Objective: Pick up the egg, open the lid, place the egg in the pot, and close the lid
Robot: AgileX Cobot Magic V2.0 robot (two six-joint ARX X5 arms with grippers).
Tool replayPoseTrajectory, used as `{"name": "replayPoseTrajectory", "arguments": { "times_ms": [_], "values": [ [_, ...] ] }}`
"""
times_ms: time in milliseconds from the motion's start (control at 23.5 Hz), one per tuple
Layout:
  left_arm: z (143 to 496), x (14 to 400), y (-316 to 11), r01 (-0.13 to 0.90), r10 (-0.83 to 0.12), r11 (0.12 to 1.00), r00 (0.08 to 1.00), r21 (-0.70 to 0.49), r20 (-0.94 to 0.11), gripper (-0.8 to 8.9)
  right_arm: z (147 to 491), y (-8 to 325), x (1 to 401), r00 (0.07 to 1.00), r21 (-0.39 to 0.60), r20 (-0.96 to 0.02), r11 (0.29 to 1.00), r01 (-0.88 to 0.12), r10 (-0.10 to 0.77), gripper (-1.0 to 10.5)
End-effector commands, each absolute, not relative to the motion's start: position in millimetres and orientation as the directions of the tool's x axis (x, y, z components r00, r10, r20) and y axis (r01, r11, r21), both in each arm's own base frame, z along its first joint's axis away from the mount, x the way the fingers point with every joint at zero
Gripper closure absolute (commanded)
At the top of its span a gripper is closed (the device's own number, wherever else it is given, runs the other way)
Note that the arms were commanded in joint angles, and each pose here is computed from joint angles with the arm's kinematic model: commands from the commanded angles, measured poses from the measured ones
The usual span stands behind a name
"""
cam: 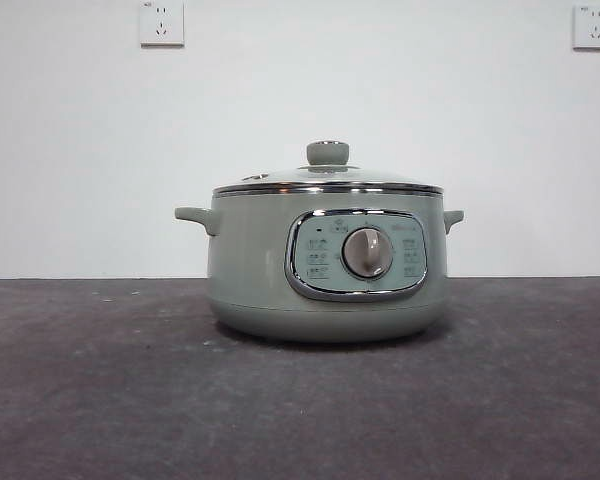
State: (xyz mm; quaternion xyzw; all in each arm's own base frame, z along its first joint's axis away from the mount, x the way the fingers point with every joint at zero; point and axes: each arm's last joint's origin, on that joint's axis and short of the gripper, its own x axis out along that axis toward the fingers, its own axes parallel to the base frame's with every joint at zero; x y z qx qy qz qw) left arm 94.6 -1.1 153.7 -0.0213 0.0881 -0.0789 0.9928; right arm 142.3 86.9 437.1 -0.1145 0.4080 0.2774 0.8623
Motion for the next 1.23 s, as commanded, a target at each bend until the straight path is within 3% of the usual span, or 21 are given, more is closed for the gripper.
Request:
{"name": "replayPoseTrajectory", "arguments": {
  "times_ms": [43,383,468,553,680,766,936,1233],
  "values": [
    [151,96,-1,0.150,-0.160,0.987,0.971,-0.064,-0.178,8.16,434,86,142,0.494,0.034,-0.786,0.825,-0.564,0.370,9.5],
    [150,96,-1,0.150,-0.160,0.986,0.970,-0.066,-0.184,8.16,434,86,142,0.498,0.028,-0.787,0.827,-0.562,0.365,9.5],
    [150,96,-1,0.150,-0.160,0.986,0.970,-0.066,-0.184,8.16,438,80,138,0.559,-0.046,-0.763,0.835,-0.549,0.325,9.5],
    [150,96,-1,0.150,-0.160,0.986,0.970,-0.066,-0.184,8.16,449,68,132,0.672,-0.084,-0.674,0.871,-0.483,0.307,9.5],
    [150,96,-1,0.150,-0.160,0.986,0.970,-0.066,-0.184,8.16,458,49,117,0.800,-0.028,-0.444,0.886,-0.463,0.404,9.5],
    [150,96,-1,0.150,-0.160,0.986,0.970,-0.066,-0.184,8.16,441,34,102,0.860,-0.010,-0.343,0.914,-0.405,0.378,9.5],
    [150,96,-1,0.150,-0.160,0.986,0.970,-0.066,-0.184,8.16,374,14,82,0.955,-0.038,-0.214,0.975,-0.218,0.205,9.5],
    [150,96,-1,0.150,-0.160,0.986,0.970,-0.066,-0.184,8.16,288,7,80,0.986,-0.017,-0.106,0.991,-0.129,0.127,9.5]
  ]
}}
